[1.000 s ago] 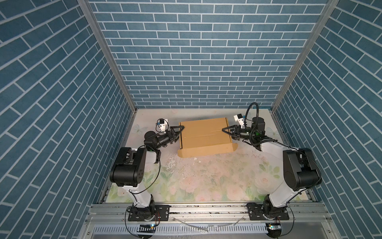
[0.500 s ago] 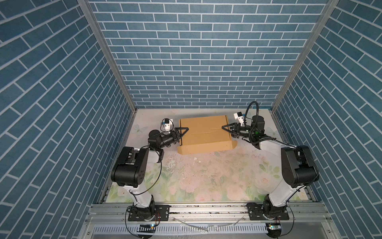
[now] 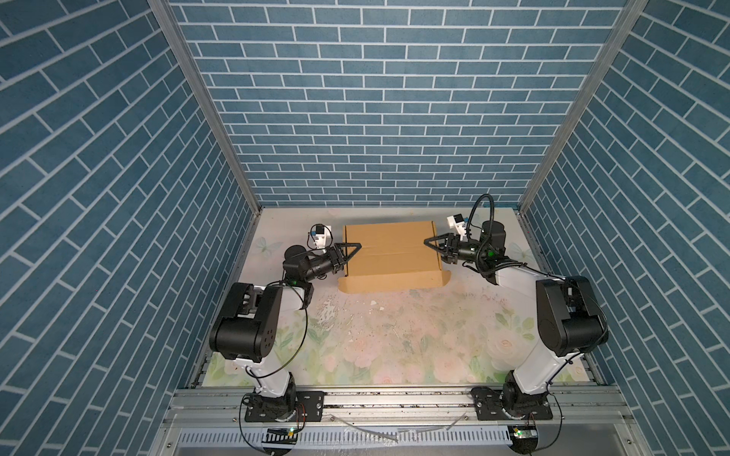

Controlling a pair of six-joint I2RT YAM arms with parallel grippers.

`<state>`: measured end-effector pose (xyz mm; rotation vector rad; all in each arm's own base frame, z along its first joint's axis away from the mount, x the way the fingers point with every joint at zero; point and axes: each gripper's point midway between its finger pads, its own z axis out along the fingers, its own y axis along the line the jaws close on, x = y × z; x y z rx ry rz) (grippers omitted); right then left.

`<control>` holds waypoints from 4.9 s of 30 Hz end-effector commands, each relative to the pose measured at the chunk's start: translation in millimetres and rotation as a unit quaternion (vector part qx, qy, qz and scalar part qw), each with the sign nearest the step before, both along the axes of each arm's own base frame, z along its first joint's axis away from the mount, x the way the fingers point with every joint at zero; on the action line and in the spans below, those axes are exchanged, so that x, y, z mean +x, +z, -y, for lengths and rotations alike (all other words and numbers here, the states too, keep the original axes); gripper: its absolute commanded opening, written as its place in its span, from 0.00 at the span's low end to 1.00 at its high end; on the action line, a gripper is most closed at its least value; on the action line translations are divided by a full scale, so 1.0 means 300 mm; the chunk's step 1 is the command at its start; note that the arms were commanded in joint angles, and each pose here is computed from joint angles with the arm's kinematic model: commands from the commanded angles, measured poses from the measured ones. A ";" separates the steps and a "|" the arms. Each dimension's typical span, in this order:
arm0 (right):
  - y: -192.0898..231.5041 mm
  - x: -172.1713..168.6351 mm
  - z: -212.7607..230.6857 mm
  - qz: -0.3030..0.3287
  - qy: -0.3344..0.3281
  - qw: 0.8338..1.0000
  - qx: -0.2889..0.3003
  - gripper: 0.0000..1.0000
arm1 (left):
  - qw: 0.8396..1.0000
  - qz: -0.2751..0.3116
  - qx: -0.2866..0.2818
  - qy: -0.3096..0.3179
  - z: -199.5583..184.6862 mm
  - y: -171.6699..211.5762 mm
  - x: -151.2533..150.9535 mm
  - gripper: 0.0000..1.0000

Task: Fold the paper box

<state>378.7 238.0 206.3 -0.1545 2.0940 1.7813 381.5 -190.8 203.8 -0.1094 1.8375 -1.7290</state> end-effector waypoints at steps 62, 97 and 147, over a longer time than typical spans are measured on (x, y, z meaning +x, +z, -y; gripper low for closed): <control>-0.009 -0.008 0.161 0.581 0.043 0.797 -0.158 0.77 | 0.878 -0.452 -0.152 0.046 0.080 0.000 -0.068 0.39; 0.082 -0.121 0.192 0.619 0.126 0.764 -0.128 0.77 | 0.832 -0.543 -0.074 -0.083 0.179 0.027 -0.282 0.37; 0.192 -0.260 0.157 0.686 0.131 0.712 -0.070 0.72 | 0.816 -0.553 -0.071 -0.150 0.284 0.029 -0.259 0.36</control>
